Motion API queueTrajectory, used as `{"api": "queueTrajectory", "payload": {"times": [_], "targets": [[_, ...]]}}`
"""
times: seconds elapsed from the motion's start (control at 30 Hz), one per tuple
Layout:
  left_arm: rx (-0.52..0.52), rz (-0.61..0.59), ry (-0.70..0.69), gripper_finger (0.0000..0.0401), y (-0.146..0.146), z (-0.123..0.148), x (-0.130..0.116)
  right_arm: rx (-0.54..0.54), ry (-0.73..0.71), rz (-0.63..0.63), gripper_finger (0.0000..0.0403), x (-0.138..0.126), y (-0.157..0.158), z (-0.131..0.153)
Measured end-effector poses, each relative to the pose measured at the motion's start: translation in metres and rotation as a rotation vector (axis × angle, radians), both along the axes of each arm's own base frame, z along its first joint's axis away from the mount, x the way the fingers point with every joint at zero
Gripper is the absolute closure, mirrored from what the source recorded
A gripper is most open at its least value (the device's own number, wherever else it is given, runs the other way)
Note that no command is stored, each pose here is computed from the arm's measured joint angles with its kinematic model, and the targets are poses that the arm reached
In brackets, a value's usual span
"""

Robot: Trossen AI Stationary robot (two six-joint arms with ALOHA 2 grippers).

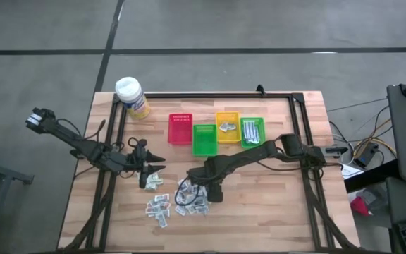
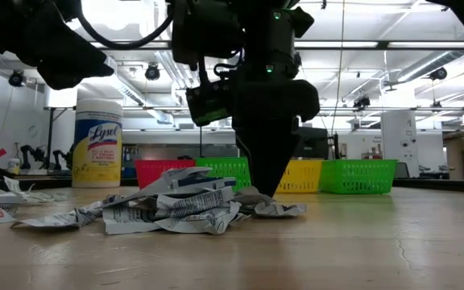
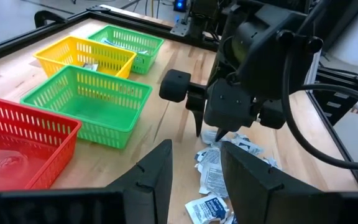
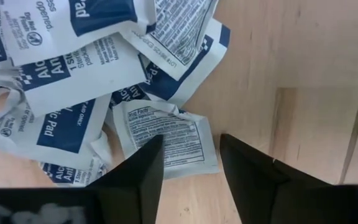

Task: Pick & Place First Aid Supplies
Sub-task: Put the alcohol pad into the yellow basket

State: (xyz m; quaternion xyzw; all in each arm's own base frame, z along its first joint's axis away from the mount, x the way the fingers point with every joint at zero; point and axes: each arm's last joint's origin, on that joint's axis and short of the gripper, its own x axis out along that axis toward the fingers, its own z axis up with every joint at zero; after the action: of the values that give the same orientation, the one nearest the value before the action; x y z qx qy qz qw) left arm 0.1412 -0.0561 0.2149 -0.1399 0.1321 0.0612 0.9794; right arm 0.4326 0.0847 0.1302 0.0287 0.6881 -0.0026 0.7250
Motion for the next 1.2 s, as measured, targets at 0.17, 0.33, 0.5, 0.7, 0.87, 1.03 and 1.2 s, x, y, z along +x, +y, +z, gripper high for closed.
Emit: {"api": "queueTrajectory", "payload": {"times": [0.17, 0.33, 0.5, 0.7, 0.87, 1.03, 1.2], "targets": [[-0.003, -0.001, 0.0, 0.027, 0.0, 0.0, 0.0, 0.001, 0.0, 0.0, 0.0276, -0.0003, 0.0, 0.0008], [-0.004, -0.001, 0.0, 0.027, -0.0001, 0.0, 0.0, 0.003, -0.008, 0.0, 0.0295, -0.0011, -0.0003, 0.005], [-0.005, -0.001, 0.0, 0.027, -0.0001, 0.0, 0.0, 0.003, -0.014, -0.001, 0.031, -0.0017, -0.0008, 0.0085], [-0.006, -0.001, 0.0, 0.027, -0.0001, 0.0, 0.0, 0.002, -0.007, -0.001, 0.0328, -0.0025, -0.001, 0.0087], [-0.006, -0.001, 0.0, 0.027, -0.0001, 0.0, 0.0, 0.001, -0.006, -0.001, 0.0334, -0.0027, -0.001, 0.009], [-0.006, -0.001, 0.0, 0.027, -0.0001, 0.0, 0.0, 0.001, -0.003, -0.001, 0.0332, -0.003, -0.0013, 0.0091], [-0.006, -0.001, 0.0, 0.027, -0.0001, 0.0, 0.0, 0.0, 0.004, -0.001, 0.0332, -0.0037, -0.0017, 0.0094]]}}
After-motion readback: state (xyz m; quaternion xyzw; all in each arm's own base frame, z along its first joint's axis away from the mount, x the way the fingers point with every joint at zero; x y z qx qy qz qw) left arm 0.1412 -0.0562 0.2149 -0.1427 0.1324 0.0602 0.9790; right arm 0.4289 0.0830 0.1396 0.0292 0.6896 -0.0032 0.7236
